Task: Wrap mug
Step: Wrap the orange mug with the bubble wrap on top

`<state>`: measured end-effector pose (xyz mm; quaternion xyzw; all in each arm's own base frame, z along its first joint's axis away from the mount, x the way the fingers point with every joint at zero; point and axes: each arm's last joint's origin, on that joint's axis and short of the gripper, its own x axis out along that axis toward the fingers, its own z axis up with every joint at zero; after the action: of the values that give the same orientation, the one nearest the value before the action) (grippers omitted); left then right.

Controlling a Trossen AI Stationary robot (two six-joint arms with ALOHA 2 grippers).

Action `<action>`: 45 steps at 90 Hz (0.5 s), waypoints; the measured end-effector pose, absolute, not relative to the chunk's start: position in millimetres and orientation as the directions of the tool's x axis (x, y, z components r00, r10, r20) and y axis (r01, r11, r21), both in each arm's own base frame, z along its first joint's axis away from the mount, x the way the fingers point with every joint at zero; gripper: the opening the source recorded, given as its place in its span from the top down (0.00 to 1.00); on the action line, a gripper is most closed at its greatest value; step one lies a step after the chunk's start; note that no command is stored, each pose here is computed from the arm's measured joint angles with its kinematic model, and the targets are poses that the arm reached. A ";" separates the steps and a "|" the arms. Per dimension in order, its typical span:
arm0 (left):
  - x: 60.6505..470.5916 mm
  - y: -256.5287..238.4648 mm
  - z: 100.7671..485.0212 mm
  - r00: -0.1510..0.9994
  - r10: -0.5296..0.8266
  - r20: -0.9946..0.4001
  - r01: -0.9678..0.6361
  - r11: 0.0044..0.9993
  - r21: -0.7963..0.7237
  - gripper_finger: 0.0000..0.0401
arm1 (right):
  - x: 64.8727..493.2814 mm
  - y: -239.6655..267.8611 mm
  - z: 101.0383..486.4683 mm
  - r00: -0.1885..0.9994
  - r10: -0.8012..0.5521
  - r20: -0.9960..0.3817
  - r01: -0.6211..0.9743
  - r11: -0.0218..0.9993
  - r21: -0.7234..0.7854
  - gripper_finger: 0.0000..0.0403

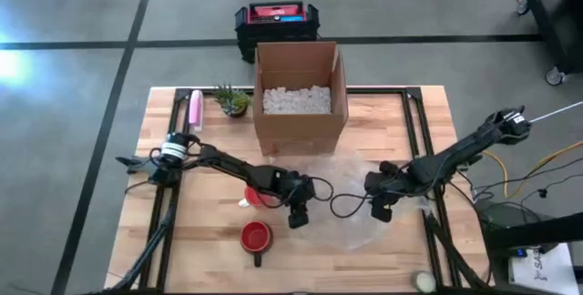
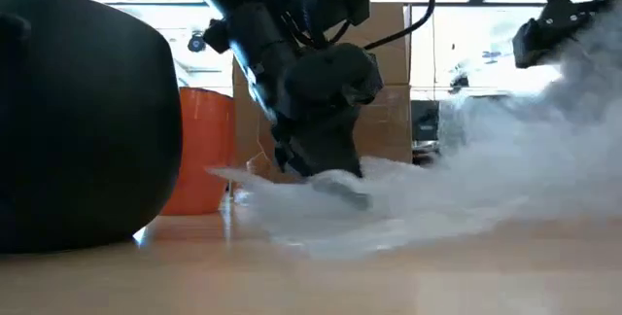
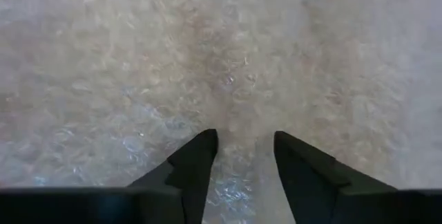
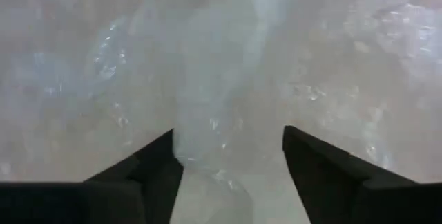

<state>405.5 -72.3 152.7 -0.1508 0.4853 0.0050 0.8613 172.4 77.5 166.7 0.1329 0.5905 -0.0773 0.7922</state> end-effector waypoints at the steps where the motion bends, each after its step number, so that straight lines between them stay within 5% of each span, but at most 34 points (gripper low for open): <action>1: 404.6 -72.2 155.3 0.531 -0.138 -0.836 -0.157 0.954 -0.257 0.62 | 172.3 77.6 167.0 0.290 0.041 -0.956 0.276 0.953 0.124 0.41; 19: 388.5 -69.5 204.5 0.587 -0.112 -0.802 -0.167 0.952 -0.256 0.61 | 177.3 82.5 183.1 0.319 0.142 -0.937 0.222 0.950 0.219 0.36; 45: 373.7 -65.1 225.3 0.608 -0.055 -0.792 -0.151 0.971 -0.184 0.67 | 195.8 88.9 217.1 0.461 0.134 -0.877 0.134 0.967 0.219 0.33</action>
<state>373.7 -65.1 225.3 -0.1168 0.4422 0.0271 0.8889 195.8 88.9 217.1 0.1294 0.5189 0.0001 0.8450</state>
